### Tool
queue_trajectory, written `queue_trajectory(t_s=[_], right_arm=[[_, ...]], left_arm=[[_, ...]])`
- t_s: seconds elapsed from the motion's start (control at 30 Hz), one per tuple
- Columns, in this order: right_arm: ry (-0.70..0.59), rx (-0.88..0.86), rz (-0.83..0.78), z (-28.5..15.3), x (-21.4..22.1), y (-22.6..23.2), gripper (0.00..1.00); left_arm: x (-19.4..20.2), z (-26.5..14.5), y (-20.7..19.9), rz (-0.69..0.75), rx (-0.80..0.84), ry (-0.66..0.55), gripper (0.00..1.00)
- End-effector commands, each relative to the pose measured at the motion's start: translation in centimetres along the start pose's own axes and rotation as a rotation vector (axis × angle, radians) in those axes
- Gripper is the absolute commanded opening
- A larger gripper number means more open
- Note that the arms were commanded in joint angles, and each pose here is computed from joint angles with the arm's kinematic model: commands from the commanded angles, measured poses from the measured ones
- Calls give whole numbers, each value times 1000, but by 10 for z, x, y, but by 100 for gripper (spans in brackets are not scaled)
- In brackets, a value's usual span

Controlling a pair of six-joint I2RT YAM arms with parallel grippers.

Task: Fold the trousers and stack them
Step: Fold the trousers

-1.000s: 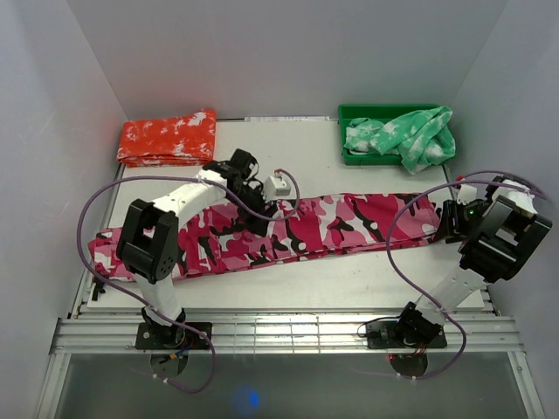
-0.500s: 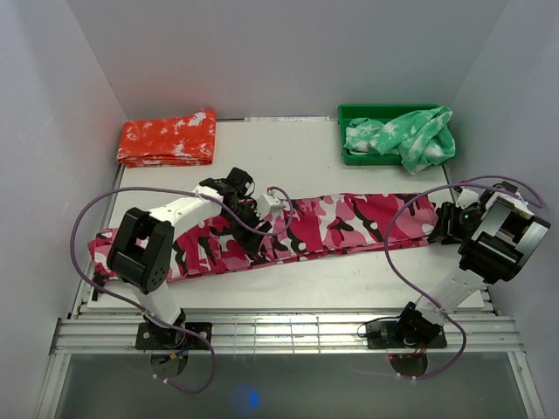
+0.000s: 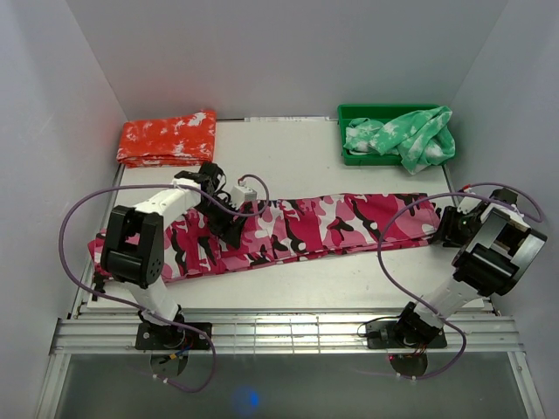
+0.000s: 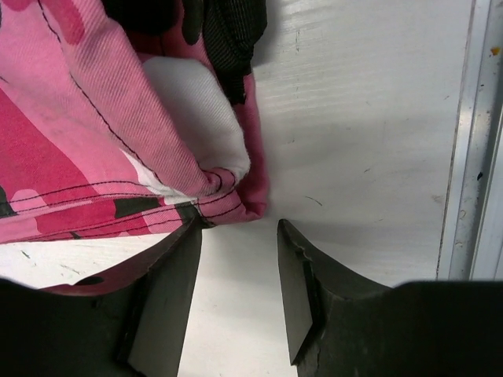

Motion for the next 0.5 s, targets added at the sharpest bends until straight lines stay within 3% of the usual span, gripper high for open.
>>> queue_trajectory(t_s=[0.0,0.47], right_arm=[[-60,19,12,-1,-1,-2,50],[-130,-91,63,5,-18,2,46]], left_arm=[[2,-5,10,-54,32,5,73],[16,8,16,-108,37,31,72]])
Point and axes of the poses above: each gripper's point midway between its finger pads, its own z axis out along the fingers, its own y axis along the line the jaws close on, x = y × z, the point moved 4 cm from there along -z, back along the fingers, and after that the axes turned 3 degrees about -z, right-handed, at the moved point
